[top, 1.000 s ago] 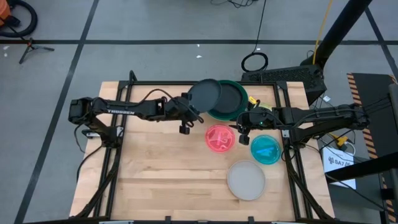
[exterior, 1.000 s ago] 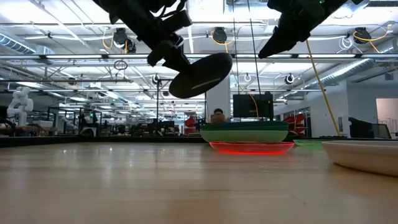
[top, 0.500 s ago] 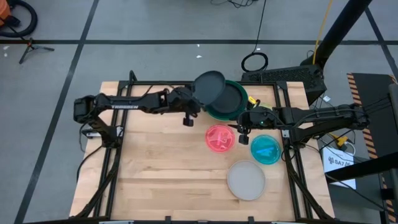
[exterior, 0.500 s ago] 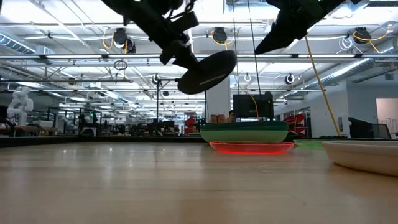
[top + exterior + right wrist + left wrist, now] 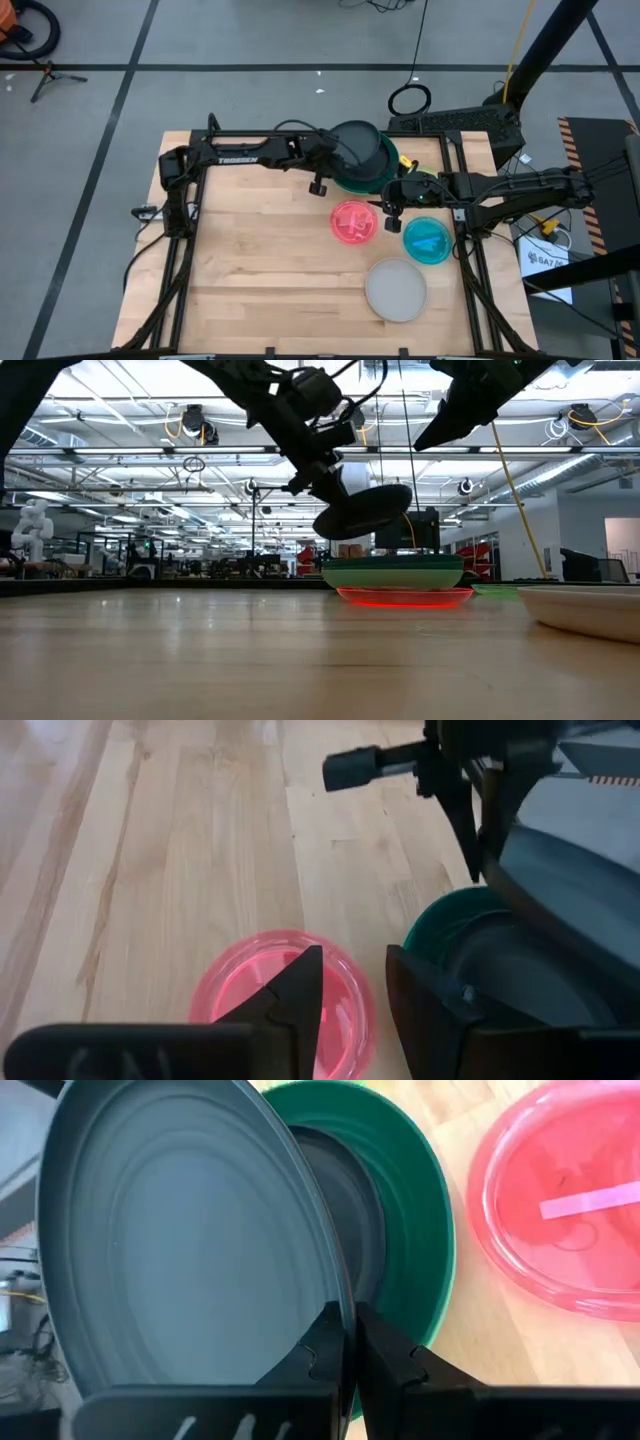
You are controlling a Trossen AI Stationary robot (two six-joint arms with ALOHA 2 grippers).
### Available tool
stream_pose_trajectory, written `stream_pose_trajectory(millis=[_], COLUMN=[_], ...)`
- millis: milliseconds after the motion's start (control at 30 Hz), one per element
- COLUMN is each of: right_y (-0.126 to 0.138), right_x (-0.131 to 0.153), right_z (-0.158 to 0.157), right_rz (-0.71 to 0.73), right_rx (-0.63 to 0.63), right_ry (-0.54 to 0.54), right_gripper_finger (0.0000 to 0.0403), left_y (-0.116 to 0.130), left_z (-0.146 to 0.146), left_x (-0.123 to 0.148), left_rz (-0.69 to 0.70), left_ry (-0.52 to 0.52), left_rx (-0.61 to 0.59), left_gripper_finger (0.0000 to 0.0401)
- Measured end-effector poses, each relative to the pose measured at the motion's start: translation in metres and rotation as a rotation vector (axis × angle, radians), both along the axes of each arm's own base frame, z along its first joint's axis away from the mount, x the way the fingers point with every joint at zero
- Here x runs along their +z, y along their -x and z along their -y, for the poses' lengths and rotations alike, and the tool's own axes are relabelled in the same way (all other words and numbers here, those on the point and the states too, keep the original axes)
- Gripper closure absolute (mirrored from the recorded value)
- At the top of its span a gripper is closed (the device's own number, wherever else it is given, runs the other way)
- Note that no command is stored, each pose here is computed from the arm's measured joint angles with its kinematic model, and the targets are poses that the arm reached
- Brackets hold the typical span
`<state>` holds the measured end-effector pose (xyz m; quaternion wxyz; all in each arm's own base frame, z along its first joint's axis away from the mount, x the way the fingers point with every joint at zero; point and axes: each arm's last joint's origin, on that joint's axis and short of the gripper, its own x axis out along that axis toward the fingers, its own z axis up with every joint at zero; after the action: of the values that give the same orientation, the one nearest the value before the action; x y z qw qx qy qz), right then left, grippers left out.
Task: Stack plastic plates
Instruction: Stack the black plate on top of the black plate
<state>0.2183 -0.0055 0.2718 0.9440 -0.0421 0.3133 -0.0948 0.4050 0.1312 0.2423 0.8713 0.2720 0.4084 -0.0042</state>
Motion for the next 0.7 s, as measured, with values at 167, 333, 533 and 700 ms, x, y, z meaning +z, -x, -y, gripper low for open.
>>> stream_pose_trajectory(millis=[167,333,533,700], right_y=[0.0,0.0,-0.001,-0.003], right_x=[0.0,0.001,0.002,0.004], right_z=[0.0,0.0,0.0,0.0], right_rz=[0.004,0.01,0.024,0.047], right_rx=[0.0,0.0,0.0,0.0], right_ry=[0.0,0.0,0.0,0.0], right_gripper_finger=[0.0298,0.0298,0.0298,0.0298], left_y=[-0.005,-0.008,-0.01,-0.01], left_z=[0.0,0.005,0.007,0.006], left_x=[-0.01,-0.015,-0.014,-0.016], left_rz=[-0.02,-0.023,-0.015,-0.018], left_ry=[0.022,0.036,0.041,0.042], left_rx=[-0.015,-0.035,-0.035,-0.035], left_gripper_finger=[0.0389,0.0389,0.0372,0.0365])
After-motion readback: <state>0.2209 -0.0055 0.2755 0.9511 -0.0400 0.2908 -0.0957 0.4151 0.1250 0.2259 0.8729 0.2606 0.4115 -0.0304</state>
